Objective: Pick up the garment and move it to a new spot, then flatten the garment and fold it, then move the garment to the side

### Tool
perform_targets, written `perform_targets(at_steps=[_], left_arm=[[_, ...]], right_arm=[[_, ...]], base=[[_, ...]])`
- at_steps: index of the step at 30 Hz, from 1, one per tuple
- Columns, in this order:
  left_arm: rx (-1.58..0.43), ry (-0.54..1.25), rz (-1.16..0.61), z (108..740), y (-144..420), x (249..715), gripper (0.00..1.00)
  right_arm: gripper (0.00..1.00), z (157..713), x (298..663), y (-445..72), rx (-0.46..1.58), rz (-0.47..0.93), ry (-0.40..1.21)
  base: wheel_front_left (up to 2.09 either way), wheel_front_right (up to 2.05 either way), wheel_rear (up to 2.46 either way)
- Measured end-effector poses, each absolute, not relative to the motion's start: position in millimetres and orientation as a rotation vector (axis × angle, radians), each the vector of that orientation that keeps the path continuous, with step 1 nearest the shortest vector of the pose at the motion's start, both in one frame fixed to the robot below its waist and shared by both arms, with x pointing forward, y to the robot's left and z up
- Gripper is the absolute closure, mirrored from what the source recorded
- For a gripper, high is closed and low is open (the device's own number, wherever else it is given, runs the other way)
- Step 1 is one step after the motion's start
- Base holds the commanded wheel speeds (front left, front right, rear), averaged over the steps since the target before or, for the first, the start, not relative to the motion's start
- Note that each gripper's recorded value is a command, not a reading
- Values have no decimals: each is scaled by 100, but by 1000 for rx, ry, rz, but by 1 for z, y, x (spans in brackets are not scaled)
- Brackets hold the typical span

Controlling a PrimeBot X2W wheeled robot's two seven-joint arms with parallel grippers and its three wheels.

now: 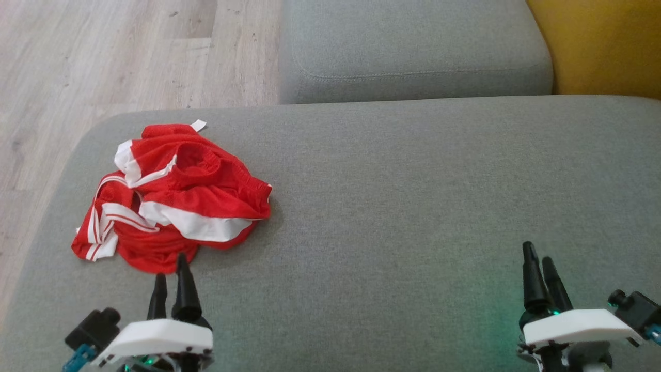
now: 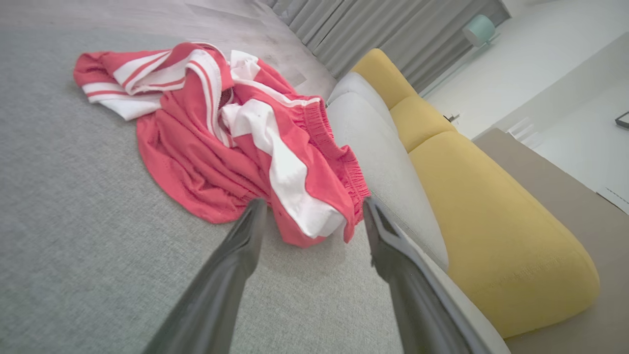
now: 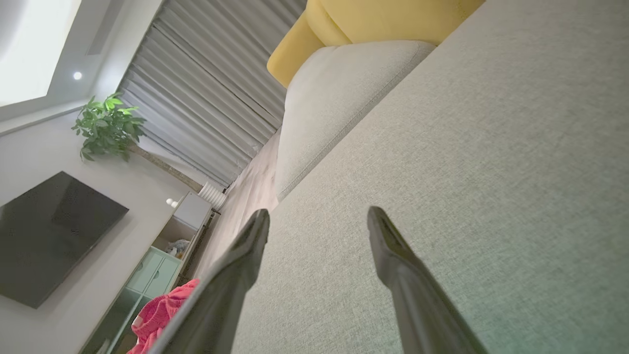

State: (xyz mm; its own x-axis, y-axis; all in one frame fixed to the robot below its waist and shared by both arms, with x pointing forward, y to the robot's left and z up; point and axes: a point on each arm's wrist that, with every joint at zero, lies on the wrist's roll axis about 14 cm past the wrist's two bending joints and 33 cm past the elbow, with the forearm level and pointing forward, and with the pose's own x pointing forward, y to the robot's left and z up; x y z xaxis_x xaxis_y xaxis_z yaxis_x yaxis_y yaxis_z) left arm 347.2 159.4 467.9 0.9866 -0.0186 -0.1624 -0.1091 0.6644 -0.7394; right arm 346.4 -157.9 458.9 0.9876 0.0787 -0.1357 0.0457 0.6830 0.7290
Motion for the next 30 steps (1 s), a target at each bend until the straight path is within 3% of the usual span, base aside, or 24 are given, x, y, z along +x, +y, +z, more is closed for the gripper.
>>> perform_targets(at_steps=[30], left_arm=[[-460, 64, -18, 486, 144, 333, 0]], right_arm=[[0, 467, 335, -150, 461, 89, 101]], base=[[0, 0, 0]])
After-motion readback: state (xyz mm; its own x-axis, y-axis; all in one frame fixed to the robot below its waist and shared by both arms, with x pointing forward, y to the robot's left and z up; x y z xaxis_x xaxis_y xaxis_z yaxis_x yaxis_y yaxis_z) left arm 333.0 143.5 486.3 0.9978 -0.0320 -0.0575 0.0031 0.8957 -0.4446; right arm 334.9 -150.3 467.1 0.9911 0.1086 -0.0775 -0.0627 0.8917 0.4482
